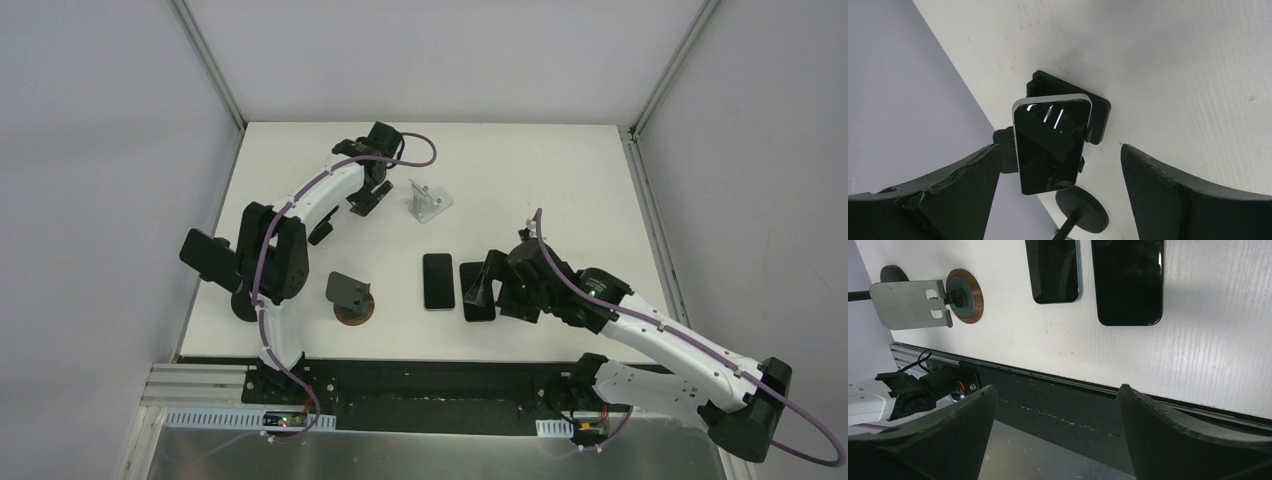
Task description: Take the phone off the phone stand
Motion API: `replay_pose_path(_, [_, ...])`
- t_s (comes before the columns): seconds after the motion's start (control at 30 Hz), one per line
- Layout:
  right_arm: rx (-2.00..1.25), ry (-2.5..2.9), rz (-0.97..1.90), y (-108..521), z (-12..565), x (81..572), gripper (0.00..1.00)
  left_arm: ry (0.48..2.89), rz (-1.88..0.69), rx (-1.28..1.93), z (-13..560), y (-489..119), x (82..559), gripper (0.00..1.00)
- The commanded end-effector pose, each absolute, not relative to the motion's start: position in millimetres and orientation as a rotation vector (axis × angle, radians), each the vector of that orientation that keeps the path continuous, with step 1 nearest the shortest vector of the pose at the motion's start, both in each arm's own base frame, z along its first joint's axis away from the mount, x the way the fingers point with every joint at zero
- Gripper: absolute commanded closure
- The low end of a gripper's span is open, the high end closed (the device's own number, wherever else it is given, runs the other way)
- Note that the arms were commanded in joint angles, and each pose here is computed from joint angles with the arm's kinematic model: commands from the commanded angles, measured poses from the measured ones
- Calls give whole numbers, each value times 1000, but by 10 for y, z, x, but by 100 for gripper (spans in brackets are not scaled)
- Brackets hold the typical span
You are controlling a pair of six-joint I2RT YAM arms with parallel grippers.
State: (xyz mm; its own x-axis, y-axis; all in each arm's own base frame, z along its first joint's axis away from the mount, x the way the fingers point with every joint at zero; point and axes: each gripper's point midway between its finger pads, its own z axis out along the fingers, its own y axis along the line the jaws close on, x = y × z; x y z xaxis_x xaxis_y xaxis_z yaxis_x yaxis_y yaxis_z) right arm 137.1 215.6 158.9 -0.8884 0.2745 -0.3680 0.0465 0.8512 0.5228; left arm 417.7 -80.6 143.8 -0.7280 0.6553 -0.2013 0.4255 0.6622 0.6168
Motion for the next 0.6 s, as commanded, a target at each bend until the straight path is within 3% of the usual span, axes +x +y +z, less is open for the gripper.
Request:
replay_pose_path(0.0, [266,2610,669,2011,1504,1298,7,2423,894,884,1493,-711,4282,8])
replay_pose_path(0.57, [237,2629,607,1890,1430,1249,7,2400,1063,897,1206,-590,4366,9])
